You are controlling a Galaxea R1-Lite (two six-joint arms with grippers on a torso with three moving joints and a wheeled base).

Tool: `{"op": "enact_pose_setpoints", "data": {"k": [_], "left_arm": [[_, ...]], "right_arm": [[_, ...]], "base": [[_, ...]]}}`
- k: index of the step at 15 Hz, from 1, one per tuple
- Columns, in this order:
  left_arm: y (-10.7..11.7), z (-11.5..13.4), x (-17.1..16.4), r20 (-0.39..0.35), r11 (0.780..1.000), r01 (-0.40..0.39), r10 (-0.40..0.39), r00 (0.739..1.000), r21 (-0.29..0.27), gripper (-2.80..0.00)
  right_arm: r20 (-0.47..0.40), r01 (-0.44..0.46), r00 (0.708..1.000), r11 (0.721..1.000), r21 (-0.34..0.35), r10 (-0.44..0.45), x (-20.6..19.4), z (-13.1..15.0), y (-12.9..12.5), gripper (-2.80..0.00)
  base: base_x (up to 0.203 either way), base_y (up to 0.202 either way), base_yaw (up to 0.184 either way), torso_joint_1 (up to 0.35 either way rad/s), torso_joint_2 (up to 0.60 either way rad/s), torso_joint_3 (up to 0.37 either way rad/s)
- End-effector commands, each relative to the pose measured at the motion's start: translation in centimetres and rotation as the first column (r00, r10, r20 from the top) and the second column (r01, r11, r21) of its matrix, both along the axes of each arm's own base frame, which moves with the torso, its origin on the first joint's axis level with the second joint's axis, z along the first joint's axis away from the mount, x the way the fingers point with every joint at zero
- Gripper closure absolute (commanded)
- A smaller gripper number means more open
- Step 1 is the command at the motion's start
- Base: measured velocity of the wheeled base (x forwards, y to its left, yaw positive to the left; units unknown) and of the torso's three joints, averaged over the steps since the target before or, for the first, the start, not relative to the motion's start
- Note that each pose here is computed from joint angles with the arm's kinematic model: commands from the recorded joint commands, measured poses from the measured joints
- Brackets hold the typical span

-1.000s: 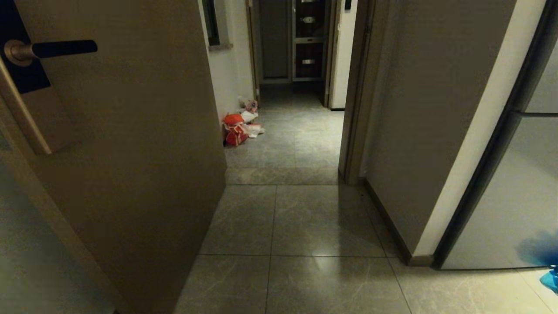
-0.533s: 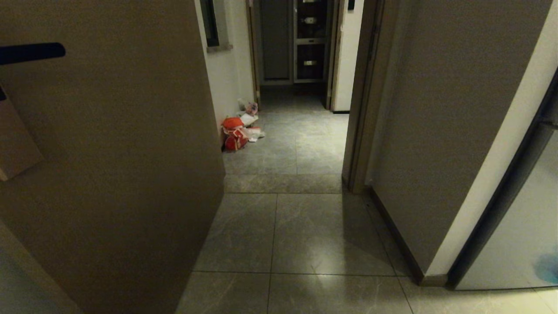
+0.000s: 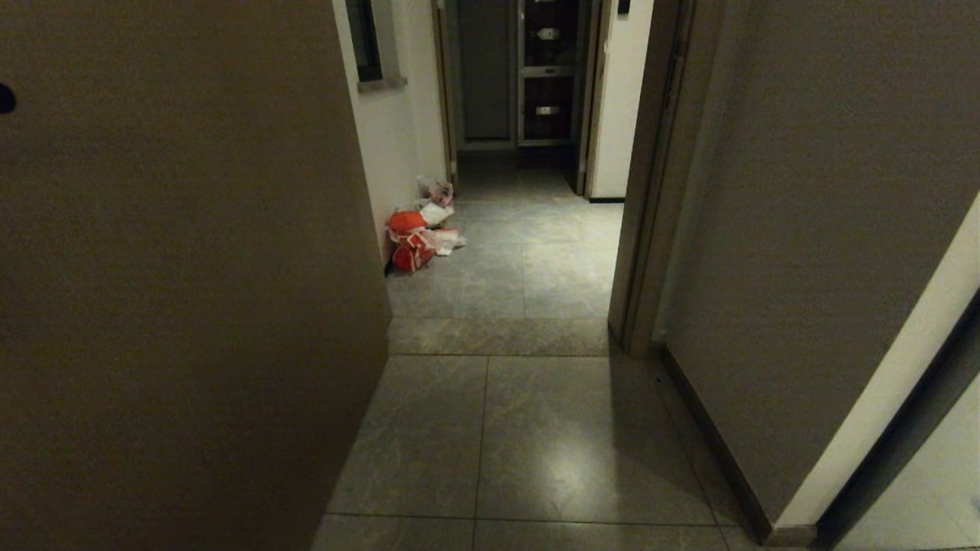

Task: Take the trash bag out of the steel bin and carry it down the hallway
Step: Put the trash bag at the door

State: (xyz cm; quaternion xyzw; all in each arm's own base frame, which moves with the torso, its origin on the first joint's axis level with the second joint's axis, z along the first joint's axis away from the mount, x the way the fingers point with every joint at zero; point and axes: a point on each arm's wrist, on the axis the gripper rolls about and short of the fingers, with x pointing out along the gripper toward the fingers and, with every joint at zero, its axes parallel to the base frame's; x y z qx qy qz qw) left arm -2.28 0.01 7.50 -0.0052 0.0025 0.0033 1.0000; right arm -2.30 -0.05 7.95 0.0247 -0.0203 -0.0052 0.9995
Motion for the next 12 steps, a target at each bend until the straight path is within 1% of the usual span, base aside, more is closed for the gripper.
{"op": "enact_pose_setpoints", "data": {"k": [1,12], "left_arm": [[0.0,-0.04,0.01,-0.001,1.0,-0.001,0.001,1.0,0.0,0.0],[0.0,-0.04,0.01,-0.001,1.0,-0.001,0.001,1.0,0.0,0.0]], "right_arm": [[0.001,-0.001,1.0,1.0,0.0,0.001,0.0,0.01,0.0,0.0],[0.001,-0.001,1.0,1.0,0.0,0.001,0.0,0.01,0.0,0.0]], "base": [[0.194,0.0,0.001,-0.001,0.0,0.002],[0.194,0.0,0.0,0.002,0.0,0.002]]}}
